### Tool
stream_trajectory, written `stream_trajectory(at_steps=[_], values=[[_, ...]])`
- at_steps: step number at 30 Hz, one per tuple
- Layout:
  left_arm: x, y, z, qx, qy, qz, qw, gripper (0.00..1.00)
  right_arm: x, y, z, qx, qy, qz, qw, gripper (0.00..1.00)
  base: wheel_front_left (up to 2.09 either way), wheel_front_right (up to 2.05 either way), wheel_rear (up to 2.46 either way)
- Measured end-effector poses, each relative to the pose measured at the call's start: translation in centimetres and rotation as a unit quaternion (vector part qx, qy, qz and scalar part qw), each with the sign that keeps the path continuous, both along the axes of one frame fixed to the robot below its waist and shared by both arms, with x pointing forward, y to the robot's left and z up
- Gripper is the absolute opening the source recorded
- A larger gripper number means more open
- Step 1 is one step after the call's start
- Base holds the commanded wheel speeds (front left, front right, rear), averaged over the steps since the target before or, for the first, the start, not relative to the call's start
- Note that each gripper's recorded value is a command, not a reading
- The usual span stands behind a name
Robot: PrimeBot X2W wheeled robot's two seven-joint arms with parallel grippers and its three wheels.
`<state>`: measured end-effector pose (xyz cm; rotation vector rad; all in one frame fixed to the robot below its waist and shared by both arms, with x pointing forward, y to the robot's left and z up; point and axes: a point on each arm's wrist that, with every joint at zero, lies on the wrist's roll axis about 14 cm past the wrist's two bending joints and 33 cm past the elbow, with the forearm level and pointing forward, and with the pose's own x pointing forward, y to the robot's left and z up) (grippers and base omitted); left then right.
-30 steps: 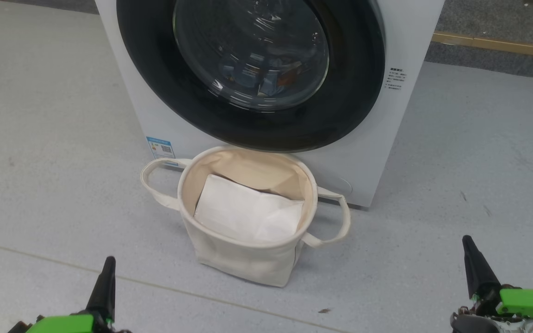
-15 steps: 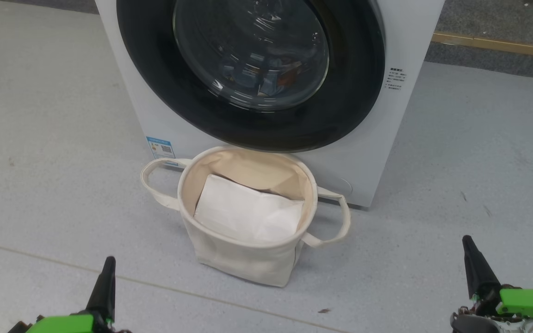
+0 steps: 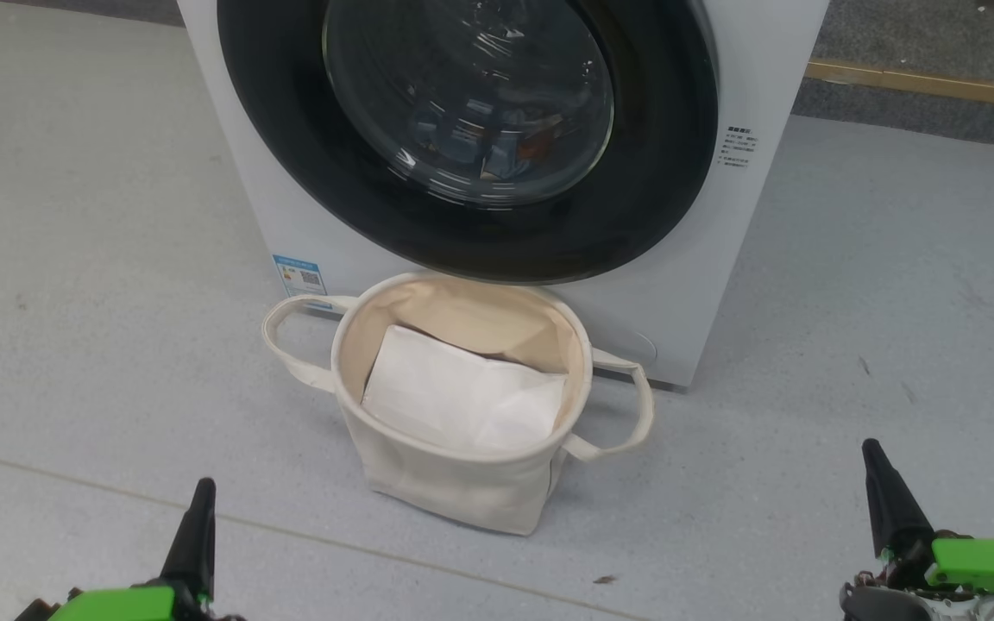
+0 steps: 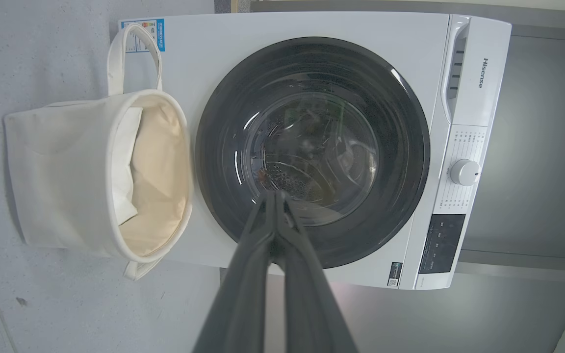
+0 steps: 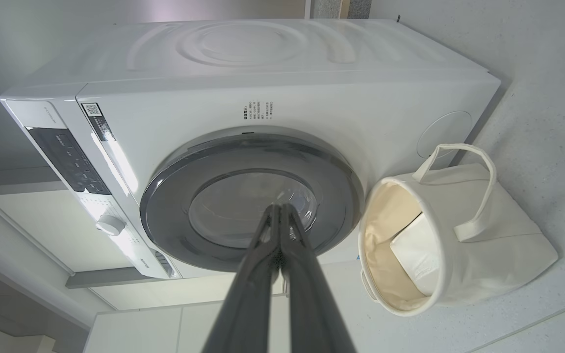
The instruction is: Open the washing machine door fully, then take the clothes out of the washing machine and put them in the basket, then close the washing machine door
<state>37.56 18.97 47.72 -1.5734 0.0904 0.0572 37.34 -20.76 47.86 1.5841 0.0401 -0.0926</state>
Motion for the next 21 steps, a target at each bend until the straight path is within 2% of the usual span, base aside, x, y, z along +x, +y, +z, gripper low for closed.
stream_trajectory(at_steps=[21], values=[[0.00, 0.00, 0.00, 0.000, 0.000, 0.000, 1.000, 0.00, 0.00, 0.00, 0.00, 0.000, 0.000, 0.000, 1.000, 0.00, 0.00, 0.00, 0.00]])
